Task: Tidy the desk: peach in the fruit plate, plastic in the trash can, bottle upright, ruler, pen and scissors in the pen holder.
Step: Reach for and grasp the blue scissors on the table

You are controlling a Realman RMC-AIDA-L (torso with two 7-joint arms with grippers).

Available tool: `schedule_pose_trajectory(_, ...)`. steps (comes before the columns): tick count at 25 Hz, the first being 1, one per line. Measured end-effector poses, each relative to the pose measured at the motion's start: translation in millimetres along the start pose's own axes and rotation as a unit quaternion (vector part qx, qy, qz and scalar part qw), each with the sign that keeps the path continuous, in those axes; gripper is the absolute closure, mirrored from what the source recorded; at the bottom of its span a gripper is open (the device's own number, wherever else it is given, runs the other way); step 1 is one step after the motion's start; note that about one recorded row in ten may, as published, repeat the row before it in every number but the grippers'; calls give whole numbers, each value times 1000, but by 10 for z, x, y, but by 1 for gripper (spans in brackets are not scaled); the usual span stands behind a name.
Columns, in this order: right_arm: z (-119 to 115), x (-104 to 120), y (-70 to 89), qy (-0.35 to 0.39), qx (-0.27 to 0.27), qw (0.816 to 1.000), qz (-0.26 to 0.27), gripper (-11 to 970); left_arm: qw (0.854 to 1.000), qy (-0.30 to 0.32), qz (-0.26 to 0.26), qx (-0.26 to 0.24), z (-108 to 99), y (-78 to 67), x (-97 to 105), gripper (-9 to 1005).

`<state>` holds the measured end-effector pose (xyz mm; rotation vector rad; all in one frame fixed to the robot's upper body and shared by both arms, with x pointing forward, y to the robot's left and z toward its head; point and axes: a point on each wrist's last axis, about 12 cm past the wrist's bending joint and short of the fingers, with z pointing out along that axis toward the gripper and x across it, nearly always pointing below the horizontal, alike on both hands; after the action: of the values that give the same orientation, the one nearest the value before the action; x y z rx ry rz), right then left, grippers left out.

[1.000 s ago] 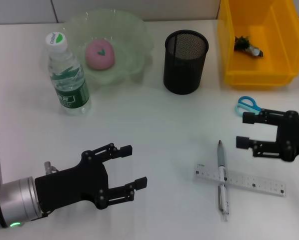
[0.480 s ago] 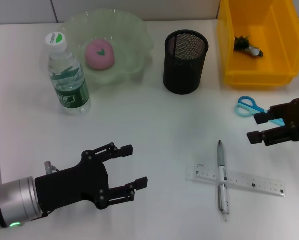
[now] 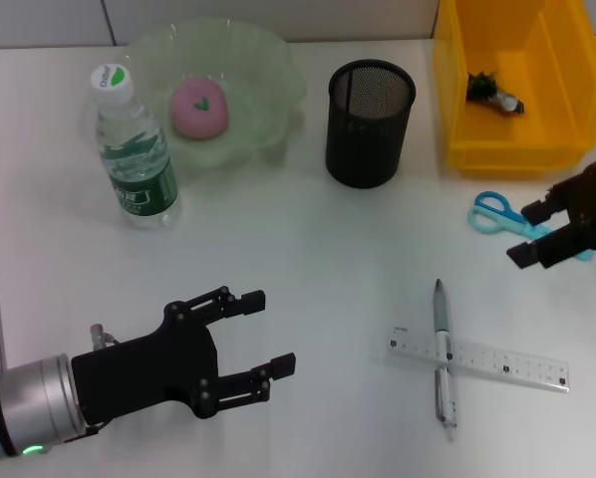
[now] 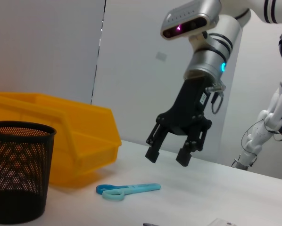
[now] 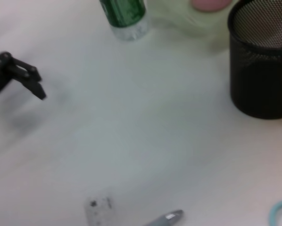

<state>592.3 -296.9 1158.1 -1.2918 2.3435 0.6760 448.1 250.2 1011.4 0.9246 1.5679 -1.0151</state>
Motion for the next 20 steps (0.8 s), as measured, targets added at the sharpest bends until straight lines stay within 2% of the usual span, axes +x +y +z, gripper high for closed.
schedule_pose_trajectory(6,1,-194,-46,63,31,997,-19,217,1000,-1,0,-1,6,-1,0,211)
schedule_pose_trajectory(11,103,-335,-84,125,76,989,-34,217,1000,-1,0,-2,6,2,0,211)
schedule_pose_trajectory(20,323,-478,-98,149,103,983,-35,222,1000,-2,0,-5,12,1,4,211)
